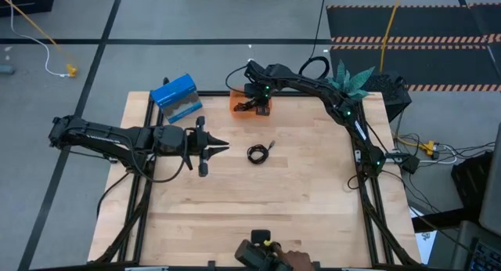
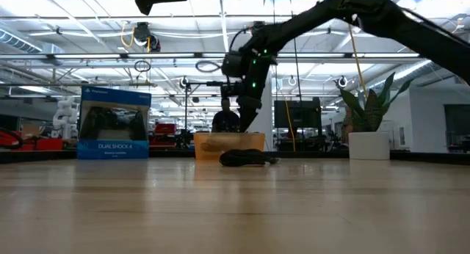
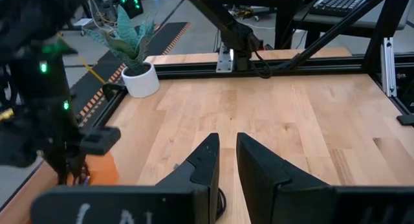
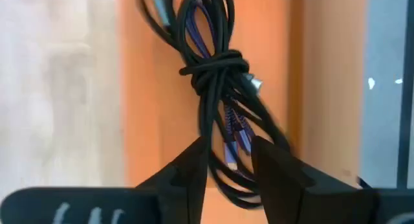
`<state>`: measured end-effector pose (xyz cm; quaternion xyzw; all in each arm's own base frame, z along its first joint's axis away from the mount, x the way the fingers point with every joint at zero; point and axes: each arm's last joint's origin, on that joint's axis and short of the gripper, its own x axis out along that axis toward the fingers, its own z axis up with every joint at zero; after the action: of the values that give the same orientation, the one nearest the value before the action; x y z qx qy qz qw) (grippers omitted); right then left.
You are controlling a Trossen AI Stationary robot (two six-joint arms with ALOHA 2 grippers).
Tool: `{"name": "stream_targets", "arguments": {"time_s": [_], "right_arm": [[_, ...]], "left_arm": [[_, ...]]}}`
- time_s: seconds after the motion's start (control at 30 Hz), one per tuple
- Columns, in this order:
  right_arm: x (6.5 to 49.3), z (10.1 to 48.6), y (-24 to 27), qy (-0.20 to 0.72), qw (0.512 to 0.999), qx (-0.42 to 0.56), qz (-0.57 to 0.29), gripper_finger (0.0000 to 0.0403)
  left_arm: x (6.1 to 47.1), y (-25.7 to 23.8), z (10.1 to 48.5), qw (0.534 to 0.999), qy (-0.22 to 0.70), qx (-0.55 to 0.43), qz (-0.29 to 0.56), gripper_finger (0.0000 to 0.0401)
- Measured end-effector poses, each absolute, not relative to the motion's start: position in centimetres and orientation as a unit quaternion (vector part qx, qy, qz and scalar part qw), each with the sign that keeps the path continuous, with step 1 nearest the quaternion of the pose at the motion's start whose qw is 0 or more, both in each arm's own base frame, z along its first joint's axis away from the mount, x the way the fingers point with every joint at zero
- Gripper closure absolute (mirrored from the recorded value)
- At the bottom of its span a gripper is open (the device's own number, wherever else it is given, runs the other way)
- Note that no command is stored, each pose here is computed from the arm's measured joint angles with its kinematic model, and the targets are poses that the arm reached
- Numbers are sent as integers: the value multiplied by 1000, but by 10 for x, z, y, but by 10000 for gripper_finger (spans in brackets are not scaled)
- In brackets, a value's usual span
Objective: Pick and place USB-C Cables
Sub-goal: Put the bottom black charger cable into the orange bin, then put the black charger cable into the orange bin
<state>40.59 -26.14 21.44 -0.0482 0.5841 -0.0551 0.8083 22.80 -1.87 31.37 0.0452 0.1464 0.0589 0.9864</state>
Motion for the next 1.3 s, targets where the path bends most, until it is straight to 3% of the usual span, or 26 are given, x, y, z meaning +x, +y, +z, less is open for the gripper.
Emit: {"name": "stream_targets", "arguments": {"time_s": [0.4, 0.63, 0.93, 1.3], "right_arm": [[382, 301, -187, 579, 813, -3, -58, 275], [344, 328, -119, 540, 839, 24, -67, 275], [262, 298, -35, 448, 892, 43, -39, 275], [196, 221, -11, 370, 927, 57, -37, 275]], "left_arm": [[228, -19, 314, 987, 145, 41, 59, 343], [228, -19, 314, 987, 145, 31, 61, 343], [233, -20, 316, 991, 119, 10, 62, 343], [279, -24, 310, 994, 82, 34, 61, 343]]}}
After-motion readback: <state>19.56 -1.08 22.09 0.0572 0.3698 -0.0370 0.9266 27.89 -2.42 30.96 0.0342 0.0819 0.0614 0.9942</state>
